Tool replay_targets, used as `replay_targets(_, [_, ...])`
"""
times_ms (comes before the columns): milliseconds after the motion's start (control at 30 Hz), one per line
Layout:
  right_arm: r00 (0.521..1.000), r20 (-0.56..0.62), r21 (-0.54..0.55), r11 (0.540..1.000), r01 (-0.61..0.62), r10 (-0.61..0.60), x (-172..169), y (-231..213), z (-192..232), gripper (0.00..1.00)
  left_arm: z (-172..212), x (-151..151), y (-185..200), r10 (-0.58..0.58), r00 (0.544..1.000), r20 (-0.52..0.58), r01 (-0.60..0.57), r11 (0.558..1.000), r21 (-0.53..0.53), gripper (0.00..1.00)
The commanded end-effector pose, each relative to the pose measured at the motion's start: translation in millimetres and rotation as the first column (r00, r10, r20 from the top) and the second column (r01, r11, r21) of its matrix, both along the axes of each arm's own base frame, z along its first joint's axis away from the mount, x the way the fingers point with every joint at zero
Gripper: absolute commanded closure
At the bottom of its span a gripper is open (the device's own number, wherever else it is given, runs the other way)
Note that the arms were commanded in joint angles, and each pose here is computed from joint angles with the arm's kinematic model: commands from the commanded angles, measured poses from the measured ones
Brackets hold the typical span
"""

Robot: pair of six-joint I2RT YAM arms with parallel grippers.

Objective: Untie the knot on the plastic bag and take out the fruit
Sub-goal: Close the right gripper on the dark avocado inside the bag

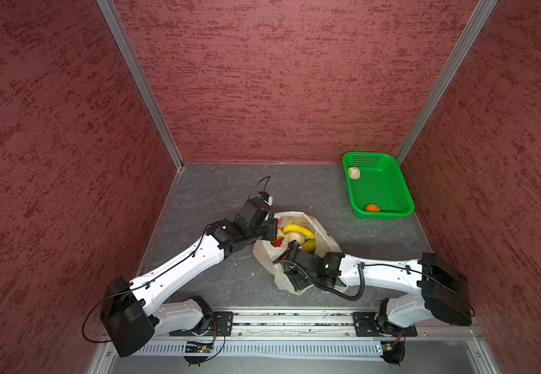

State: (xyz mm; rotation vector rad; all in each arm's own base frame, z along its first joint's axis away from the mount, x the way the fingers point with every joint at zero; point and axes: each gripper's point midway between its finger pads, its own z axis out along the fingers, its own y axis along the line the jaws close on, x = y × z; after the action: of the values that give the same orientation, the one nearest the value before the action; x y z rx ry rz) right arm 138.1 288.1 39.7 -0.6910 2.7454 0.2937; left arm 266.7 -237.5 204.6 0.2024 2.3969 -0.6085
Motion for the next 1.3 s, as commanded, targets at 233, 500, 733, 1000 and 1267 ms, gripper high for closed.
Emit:
replay_targets(233, [0.995,-0.097,-0.131,0.991,0.006,-0.018,-30,-9,-36,0.02,-18,-22,14,-0.021,1.000,-0.001,0.021,0.999,0.026,1.00])
replay_targets(500, [0.999,-0.032,0.040,0.999,0.018,-0.017,-13,4,16,0.02,-34,-39,25,-0.015,1.000,0.004,0.015,1.000,0.025,1.00])
replay_targets(733, [0.998,-0.017,0.077,0.995,0.058,-0.057,9,-15,32,0.02,-29,-42,10,-0.034,0.999,0.040,0.033,0.999,0.032,1.00])
replay_targets(1000, [0.979,-0.039,0.224,0.953,0.202,-0.199,36,-11,59,0.02,-22,-48,3,-0.018,0.997,0.078,0.015,0.999,0.034,1.00])
replay_targets(1267, [0.938,-0.093,0.219,0.912,0.345,-0.333,46,-5,36,0.02,-17,-52,-1,-0.008,0.995,0.100,0.008,1.000,0.001,1.00])
